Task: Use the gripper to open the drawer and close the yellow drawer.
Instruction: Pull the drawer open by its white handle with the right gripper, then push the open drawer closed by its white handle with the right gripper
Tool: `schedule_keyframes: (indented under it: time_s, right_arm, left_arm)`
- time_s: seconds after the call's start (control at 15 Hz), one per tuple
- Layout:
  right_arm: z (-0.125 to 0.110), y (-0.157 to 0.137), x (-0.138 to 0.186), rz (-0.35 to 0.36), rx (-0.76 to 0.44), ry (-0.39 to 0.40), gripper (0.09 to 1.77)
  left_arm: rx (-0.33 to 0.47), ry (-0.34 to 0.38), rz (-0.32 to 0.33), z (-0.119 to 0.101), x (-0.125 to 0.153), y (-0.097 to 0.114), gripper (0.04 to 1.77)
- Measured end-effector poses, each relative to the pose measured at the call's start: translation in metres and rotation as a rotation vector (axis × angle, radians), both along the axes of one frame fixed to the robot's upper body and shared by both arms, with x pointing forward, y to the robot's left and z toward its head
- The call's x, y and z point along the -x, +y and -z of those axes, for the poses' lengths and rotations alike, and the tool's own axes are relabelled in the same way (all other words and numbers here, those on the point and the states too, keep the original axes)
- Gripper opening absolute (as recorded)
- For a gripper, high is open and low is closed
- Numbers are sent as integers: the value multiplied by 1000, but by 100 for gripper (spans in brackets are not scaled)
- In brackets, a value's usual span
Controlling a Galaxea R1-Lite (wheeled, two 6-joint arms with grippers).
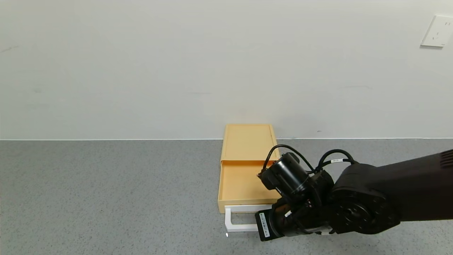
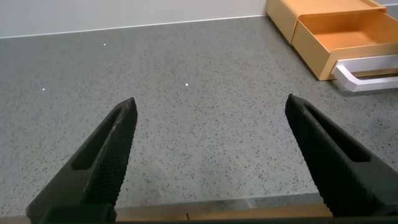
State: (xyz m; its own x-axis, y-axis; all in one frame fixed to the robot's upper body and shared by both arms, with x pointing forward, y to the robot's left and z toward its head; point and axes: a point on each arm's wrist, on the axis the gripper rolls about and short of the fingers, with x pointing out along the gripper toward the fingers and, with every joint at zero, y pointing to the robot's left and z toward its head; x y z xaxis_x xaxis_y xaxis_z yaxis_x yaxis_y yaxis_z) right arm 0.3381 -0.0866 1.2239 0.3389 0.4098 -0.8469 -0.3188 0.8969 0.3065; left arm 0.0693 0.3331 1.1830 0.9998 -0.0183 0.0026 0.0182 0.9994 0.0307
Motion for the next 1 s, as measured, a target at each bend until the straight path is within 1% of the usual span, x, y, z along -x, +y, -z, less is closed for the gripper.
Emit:
schedule_keyframes:
  time_s: [0.2, 0.4, 0.47, 0.67, 0.8, 1.0]
  right_arm:
    - [-24, -9, 7, -3, -44, -52, 11]
    - [-53, -25, 11, -13, -87, -141, 11]
    - [-64, -35, 10, -6, -100, -176, 11]
    - [-91, -70, 3, 28, -159, -251, 11]
    - [-108, -93, -1, 52, -222, -306, 11]
    - [-126, -121, -6, 84, -304, -387, 11]
  left_arm:
    - [0, 0, 0, 0, 0, 0, 172]
    - [0, 0, 1, 0, 0, 0, 172]
    - [0, 0, 2, 0, 0, 0, 172]
    - [0, 0, 2, 0, 0, 0, 172]
    - [-1, -1, 4, 0, 0, 0, 172]
    - [-1, -1, 5, 0, 0, 0, 172]
